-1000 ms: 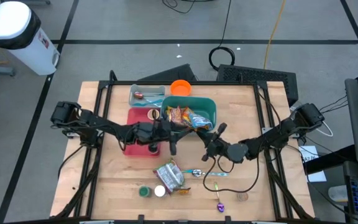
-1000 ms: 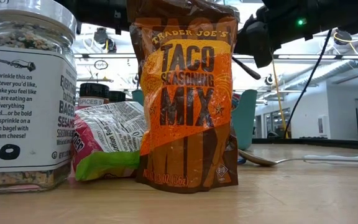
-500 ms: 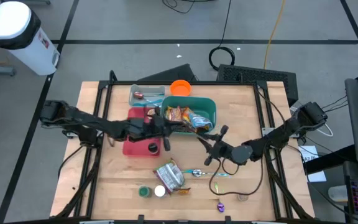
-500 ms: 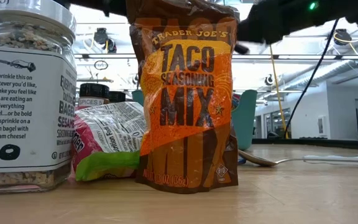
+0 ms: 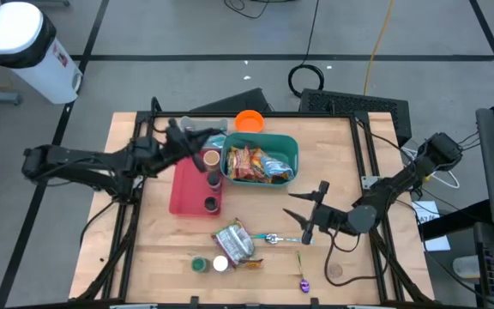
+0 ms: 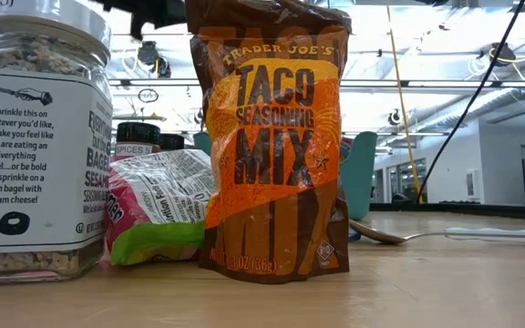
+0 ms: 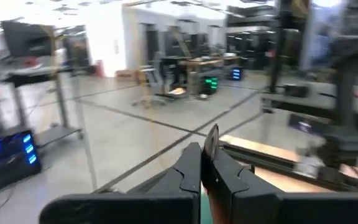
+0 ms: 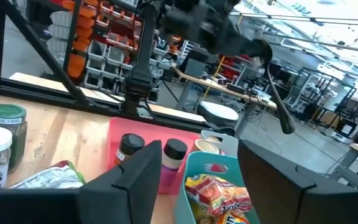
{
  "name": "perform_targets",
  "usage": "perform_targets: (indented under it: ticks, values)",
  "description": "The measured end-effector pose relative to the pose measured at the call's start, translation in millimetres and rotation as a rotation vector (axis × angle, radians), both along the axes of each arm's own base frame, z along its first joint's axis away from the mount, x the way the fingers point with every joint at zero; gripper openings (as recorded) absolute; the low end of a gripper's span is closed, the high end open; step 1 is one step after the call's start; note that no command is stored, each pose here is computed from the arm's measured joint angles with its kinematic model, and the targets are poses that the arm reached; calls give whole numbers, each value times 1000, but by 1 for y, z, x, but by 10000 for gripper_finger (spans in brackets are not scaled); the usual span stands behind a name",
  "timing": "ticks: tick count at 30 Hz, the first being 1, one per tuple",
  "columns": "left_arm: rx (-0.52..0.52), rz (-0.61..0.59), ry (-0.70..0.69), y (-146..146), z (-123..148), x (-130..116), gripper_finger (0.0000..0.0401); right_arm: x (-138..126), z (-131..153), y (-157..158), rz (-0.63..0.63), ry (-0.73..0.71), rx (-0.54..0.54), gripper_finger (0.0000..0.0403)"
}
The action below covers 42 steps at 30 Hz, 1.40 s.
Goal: Pick & Place Food Item
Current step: Put the black spoon into the gray bin
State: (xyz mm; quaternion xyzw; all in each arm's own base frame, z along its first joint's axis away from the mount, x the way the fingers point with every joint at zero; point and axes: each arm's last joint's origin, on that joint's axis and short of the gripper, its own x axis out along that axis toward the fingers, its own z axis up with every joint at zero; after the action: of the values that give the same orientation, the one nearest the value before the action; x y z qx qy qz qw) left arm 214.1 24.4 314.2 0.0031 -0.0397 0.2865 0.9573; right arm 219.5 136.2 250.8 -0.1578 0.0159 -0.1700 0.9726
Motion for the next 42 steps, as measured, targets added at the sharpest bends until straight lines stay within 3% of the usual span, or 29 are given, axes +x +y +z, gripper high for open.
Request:
perform_targets:
  ticks: [10, 21, 26, 33, 42]
  values:
    - [-234, 219, -32, 65, -75, -46, 4, 4, -2, -6, -26, 12, -8, 199]
    - [-466, 213, 34, 103, -114, -65, 4, 5, -4, -8, -36, 22, 4, 195]
    - [-506, 199, 79, 107, -125, -59, 4, 5, -4, -8, -36, 23, 3, 196]
    - [-529, 303, 151, 114, -141, -56, 17, 5, -5, -8, -37, 30, 8, 196]
    - [-517, 285, 147, 114, -140, -55, 13, 6, -5, -9, -42, 29, 10, 196]
